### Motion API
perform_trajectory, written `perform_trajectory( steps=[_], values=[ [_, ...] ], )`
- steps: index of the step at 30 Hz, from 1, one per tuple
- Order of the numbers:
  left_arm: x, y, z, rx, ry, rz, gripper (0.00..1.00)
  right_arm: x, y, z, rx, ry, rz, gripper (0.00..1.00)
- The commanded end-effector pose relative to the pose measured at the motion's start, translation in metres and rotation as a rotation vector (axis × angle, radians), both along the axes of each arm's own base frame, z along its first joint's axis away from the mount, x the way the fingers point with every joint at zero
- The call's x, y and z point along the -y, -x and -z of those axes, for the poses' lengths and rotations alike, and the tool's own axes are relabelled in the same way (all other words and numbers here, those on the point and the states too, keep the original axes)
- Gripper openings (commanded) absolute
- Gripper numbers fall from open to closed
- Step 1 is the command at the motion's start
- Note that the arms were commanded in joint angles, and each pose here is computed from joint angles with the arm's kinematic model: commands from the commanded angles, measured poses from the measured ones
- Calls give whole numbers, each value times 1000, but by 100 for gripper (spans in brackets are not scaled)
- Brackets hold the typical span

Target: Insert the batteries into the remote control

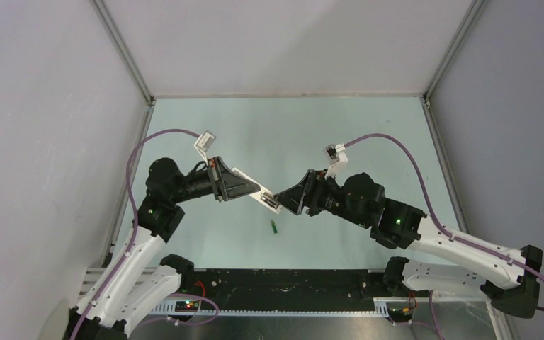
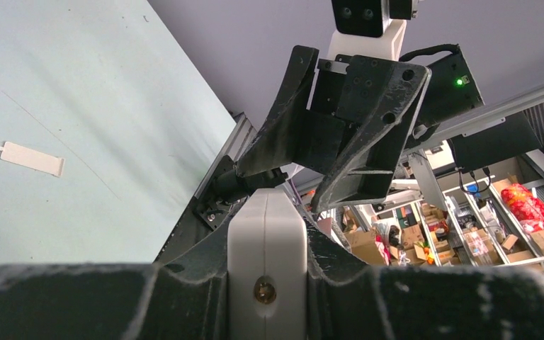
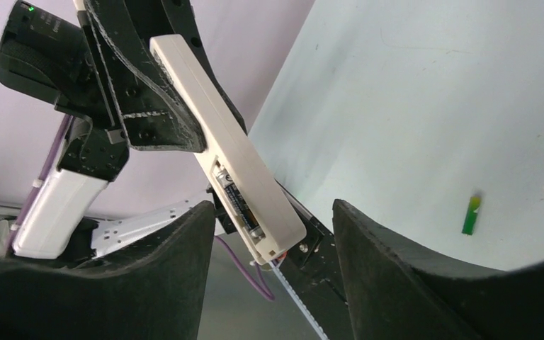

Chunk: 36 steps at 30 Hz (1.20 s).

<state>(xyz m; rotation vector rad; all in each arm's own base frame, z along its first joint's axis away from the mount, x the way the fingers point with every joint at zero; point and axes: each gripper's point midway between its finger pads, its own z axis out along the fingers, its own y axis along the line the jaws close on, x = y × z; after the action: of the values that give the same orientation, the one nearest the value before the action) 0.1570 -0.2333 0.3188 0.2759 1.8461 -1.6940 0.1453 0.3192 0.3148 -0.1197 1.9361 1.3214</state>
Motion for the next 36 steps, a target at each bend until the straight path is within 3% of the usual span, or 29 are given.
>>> perform_trajectory(
  steps=[1,4,12,19,36],
  values=[
    [-2,5,-25,123,23,5,0,6,-2,-1,44,27,6,62],
    [-2,4,-24,116,21,4,0,2,-1,1,56,37,-19,51],
    [-2,1,-25,104,19,-4,0,-4,4,9,50,59,-58,47],
    [-3,-2,-27,97,22,-23,0,-7,5,17,46,87,-70,36],
    [-7,-7,-30,91,31,-78,0,-9,5,22,68,115,-80,33]
  ],
)
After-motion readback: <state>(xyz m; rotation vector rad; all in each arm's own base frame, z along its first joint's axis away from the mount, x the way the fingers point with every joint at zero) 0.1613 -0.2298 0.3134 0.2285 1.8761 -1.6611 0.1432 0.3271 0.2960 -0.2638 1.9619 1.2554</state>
